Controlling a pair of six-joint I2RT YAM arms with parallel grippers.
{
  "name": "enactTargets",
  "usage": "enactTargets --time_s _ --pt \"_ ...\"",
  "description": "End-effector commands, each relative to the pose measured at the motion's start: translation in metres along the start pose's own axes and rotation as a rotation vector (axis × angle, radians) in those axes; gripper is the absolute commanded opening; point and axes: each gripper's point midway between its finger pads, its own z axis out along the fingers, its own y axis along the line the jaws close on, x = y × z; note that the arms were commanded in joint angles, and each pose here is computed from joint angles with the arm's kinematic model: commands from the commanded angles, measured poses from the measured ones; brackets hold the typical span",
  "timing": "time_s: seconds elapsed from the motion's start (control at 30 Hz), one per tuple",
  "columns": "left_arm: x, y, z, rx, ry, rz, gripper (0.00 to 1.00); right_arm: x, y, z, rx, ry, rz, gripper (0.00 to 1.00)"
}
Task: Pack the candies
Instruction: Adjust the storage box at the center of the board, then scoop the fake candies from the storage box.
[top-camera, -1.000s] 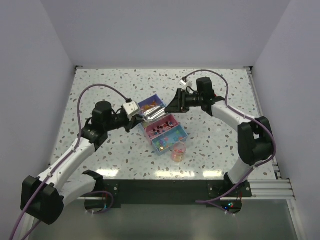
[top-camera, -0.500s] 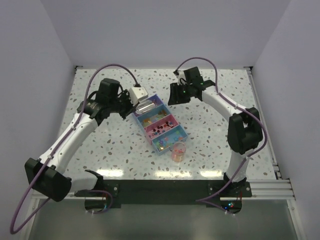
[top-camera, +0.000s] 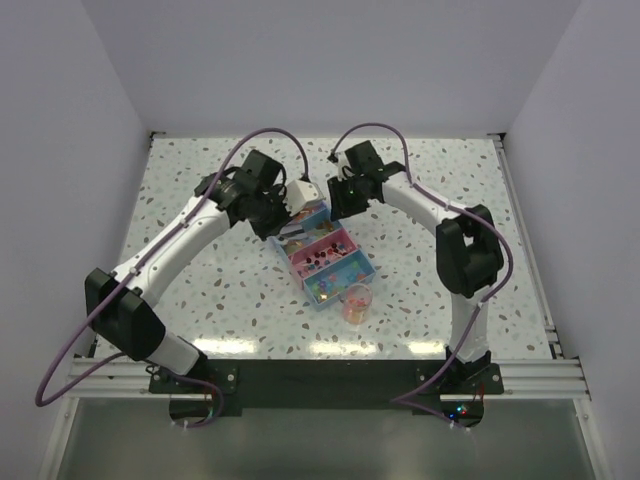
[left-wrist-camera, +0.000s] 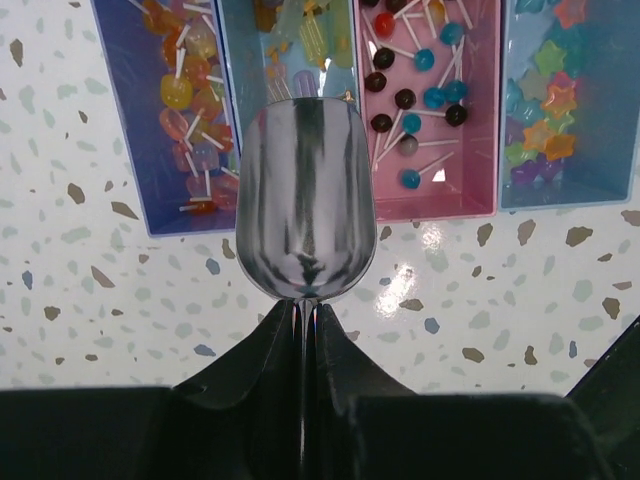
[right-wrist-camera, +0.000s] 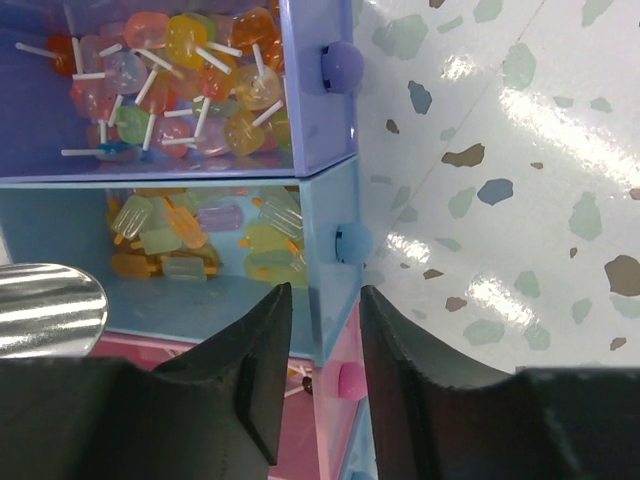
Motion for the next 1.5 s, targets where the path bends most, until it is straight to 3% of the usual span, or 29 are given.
enactTargets --time_s 0.0,0.13,0.27,0.73,1.1,1.47 --pt "0.002 0.005 -0.004 -0.018 0.052 -0.019 0.00 -0.016 0.001 0.003 0.012 -0.037 -0.038 0.36" --pt "0.002 0.011 -0.002 -0.026 0.083 -0.012 0.00 -0.014 0.007 0.011 0.006 -0.031 -0.056 0.22" --pt "0.005 0.009 -0.008 -0.031 0.077 0.012 0.00 -0.005 0.017 0.015 -0.005 -0.013 -0.081 0.00" --pt "0.036 -0.005 -0.030 -0.045 0.155 0.060 0.00 0.012 0.058 0.011 0.020 -0.047 -0.125 0.00" --pt "0.059 -0.007 -0.011 -0.042 0.308 0.047 0.00 0.014 0.065 0.009 0.016 -0.066 -0.140 0.00" --pt "0.046 -0.005 0.010 -0.036 0.385 0.087 0.00 0.017 0.069 0.019 -0.019 -0.052 -0.127 0.00"
